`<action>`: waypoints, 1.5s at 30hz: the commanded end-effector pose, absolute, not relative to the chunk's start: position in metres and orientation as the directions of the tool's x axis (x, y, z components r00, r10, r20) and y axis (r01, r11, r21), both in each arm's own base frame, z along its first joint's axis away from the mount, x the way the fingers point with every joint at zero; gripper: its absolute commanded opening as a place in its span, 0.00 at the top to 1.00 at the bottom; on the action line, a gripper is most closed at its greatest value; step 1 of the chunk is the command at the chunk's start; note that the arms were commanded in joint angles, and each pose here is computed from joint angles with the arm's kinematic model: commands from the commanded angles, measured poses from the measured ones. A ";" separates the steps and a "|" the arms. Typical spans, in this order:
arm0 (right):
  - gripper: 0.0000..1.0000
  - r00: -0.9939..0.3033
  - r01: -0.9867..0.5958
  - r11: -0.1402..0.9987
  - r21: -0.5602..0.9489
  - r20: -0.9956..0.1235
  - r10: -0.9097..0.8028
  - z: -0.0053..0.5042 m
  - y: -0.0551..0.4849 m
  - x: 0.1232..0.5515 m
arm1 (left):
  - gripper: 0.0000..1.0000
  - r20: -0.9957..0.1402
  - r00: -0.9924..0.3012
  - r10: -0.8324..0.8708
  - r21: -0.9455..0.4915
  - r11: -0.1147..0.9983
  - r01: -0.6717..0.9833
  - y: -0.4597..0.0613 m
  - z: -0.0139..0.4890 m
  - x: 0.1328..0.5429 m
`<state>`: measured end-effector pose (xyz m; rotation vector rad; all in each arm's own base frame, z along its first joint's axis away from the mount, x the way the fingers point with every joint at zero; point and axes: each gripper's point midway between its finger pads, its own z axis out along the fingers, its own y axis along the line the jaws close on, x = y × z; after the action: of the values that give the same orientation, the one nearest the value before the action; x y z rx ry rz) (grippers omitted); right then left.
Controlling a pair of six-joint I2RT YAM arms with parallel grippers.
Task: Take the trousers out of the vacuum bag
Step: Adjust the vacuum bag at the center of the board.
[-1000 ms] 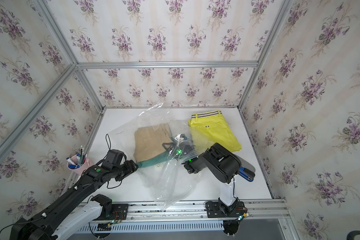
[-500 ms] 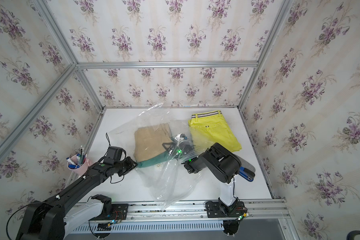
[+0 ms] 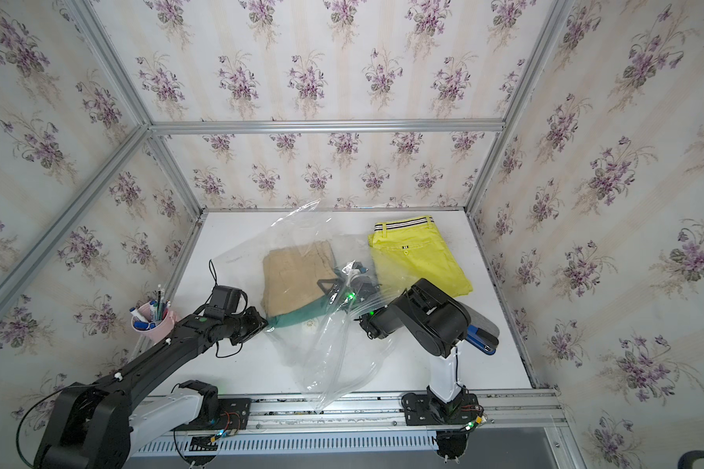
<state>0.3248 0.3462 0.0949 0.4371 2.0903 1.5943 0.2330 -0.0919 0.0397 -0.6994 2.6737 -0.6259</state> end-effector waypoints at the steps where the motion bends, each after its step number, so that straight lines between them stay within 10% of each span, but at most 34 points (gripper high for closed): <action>1: 1.00 -0.840 -0.063 0.231 0.971 -0.177 0.513 0.107 0.350 0.326 | 0.77 -0.179 -0.842 -0.509 -0.472 0.795 -0.380 -0.092 0.037 0.235; 9: 1.00 -0.851 -0.095 0.199 0.975 -0.183 0.492 0.123 0.356 0.323 | 1.00 -0.198 -0.835 -0.513 -0.462 0.800 -0.382 -0.089 0.034 0.243; 26: 1.00 -0.899 -0.230 0.065 0.971 -0.237 0.367 0.191 0.341 0.266 | 1.00 -0.245 -0.797 -0.552 -0.452 0.792 -0.410 -0.072 0.042 0.252; 45: 1.00 -0.916 -0.122 0.386 0.914 -0.253 0.311 0.136 0.256 0.184 | 1.00 -0.247 -0.799 -0.548 -0.434 0.800 -0.414 -0.070 0.039 0.254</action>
<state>0.1925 0.2659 0.1569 0.1546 2.1763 1.6215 0.2476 -0.0756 0.0373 -0.7435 2.6476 -0.5613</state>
